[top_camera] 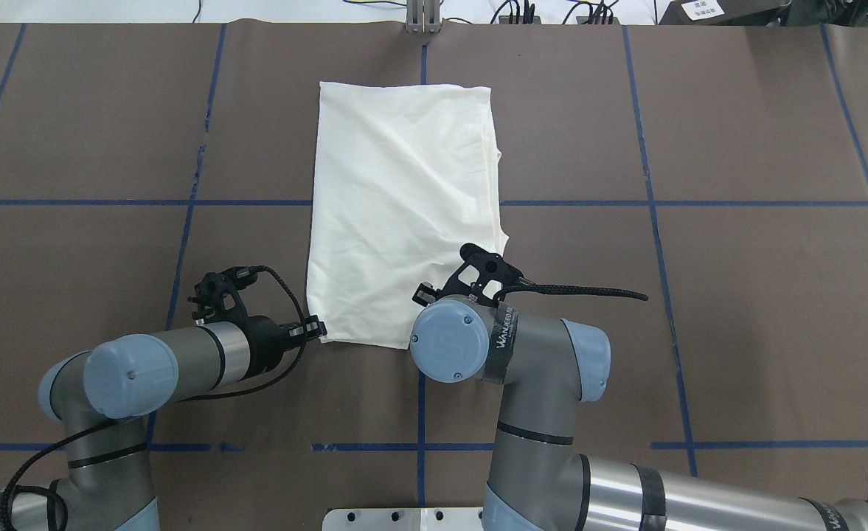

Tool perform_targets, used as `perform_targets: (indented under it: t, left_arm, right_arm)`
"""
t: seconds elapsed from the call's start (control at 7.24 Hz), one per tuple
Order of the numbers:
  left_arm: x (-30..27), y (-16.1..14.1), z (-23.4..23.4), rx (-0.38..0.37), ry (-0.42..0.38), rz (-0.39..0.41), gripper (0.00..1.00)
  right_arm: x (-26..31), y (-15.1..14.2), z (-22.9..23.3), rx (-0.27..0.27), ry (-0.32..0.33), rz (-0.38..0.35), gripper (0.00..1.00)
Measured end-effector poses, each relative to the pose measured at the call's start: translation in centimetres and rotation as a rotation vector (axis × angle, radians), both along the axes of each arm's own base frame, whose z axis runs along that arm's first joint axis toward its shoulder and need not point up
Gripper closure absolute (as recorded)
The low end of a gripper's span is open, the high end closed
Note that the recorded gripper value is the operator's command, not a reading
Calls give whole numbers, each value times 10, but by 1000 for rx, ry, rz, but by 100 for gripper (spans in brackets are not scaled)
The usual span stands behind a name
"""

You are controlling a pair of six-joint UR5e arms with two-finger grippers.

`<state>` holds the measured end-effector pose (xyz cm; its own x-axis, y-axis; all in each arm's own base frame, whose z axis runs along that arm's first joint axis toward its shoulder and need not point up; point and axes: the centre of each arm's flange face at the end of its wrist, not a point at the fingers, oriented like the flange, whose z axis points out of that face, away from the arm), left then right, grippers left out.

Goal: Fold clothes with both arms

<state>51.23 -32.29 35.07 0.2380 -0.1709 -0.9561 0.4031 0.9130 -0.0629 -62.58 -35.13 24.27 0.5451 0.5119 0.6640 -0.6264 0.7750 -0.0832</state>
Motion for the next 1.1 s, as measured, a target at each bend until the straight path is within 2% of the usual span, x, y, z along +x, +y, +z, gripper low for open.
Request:
perform_targets:
  t: [0.55,0.83,0.97,1.1]
  left_arm:
    - [0,0,1,0,-3,0,100]
    - [0,0,1,0,-3,0,100]
    - [0,0,1,0,-3,0,100]
    - [0,0,1,0,-2,0,100]
  right_arm:
    - [-2,0,2,4,8,-6,9]
    - [-3,0,3,3,9,-6,33]
    - [-3,0,3,2,6,-3,59]
    - [-4,1,3,1,4,-1,69]
